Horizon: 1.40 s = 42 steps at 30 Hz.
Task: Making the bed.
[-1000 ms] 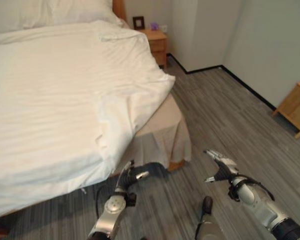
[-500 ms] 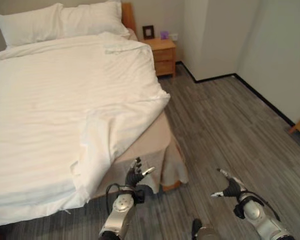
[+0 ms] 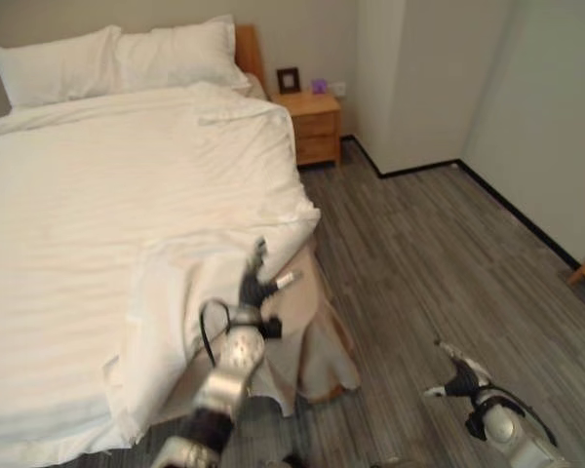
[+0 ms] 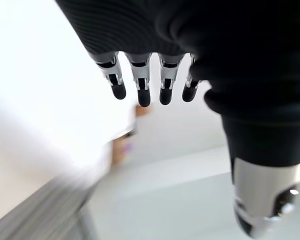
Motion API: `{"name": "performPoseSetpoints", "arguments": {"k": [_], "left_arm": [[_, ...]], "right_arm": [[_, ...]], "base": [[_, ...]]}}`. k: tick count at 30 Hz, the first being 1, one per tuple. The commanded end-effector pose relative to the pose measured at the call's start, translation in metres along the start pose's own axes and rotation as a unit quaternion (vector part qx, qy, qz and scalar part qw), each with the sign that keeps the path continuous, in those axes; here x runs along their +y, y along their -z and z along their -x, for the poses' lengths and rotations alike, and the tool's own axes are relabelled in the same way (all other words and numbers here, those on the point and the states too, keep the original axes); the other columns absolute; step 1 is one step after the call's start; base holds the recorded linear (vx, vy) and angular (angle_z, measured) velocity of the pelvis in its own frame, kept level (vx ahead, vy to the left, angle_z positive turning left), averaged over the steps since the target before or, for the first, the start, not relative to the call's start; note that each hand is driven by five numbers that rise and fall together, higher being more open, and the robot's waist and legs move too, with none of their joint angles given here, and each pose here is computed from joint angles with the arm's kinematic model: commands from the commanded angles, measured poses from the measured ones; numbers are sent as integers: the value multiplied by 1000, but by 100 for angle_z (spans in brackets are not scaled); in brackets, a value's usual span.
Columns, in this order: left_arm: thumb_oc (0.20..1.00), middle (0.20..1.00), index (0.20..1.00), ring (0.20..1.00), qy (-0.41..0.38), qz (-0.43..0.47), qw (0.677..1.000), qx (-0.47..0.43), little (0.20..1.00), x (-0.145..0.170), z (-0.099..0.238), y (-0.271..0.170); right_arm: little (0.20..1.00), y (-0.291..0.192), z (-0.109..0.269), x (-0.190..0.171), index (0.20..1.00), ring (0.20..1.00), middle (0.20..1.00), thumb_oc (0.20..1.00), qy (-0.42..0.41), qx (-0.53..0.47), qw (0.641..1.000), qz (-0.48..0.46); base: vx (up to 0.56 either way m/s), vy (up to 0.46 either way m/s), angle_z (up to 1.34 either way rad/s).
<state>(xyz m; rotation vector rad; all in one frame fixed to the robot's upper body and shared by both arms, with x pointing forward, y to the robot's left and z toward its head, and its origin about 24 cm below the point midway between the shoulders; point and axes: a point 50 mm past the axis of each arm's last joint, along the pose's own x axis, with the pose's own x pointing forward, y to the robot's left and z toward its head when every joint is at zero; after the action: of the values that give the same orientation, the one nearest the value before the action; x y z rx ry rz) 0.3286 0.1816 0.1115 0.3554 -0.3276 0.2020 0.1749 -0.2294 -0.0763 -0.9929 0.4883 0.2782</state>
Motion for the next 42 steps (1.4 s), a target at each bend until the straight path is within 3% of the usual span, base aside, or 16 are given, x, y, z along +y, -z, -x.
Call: {"name": "performPoseSetpoints", "arguments": {"k": [1,4,8,9,11,15,16,24,29,36,42], "left_arm": [[1000,1000,1000,1000,-36,-53,996,-66,1000,14,1,-15],[1000,1000,1000,1000,-97,-123,982,-110,1000,43,-18,-27],[1000,1000,1000,1000,-153,-244,956,-56,1000,86,-49,-16],[1000,1000,1000,1000,-153,-244,956,-57,1000,86,-49,-17],[1000,1000,1000,1000,-140,-353,925,24,1000,116,-54,10],[1000,1000,1000,1000,-114,-410,903,55,1000,121,-53,24],[1000,1000,1000,1000,-97,-449,884,90,1000,129,-49,37],[1000,1000,1000,1000,-35,-535,823,189,1000,140,-33,70],[1000,1000,1000,1000,-22,-547,809,214,1000,148,-27,76],[1000,1000,1000,1000,-26,-593,780,198,1000,158,-40,61],[1000,1000,1000,1000,-70,-632,748,190,1000,195,-54,34]], "right_arm": [[1000,-36,-12,-22,1000,1000,1000,1000,40,-85,996,7],[1000,-34,-6,-12,1000,1000,1000,1000,21,-90,996,6],[1000,-15,9,4,1000,1000,1000,1000,-22,-66,997,22],[1000,-15,9,4,1000,1000,1000,1000,-22,-66,997,22],[1000,-10,14,1,1000,1000,1000,1000,-41,-71,996,40],[1000,0,20,7,1000,1000,1000,1000,-59,-60,996,43],[1000,3,20,5,1000,1000,1000,1000,-63,-59,995,56],[1000,7,20,-2,1000,1000,1000,1000,-64,-60,994,73],[1000,8,18,-1,1000,1000,1000,1000,-70,-57,993,76],[1000,12,14,3,1000,1000,1000,1000,-86,-48,991,89],[1000,6,7,0,1000,1000,1000,1000,-80,-55,991,88]], "base": [[144,-55,39],[272,-129,36],[187,-104,90],[202,-136,80],[181,-120,-6],[71,-91,-8],[31,-36,7],[9,-22,-14],[7,-6,-2],[-54,-10,-3],[-112,-20,-7]]}}
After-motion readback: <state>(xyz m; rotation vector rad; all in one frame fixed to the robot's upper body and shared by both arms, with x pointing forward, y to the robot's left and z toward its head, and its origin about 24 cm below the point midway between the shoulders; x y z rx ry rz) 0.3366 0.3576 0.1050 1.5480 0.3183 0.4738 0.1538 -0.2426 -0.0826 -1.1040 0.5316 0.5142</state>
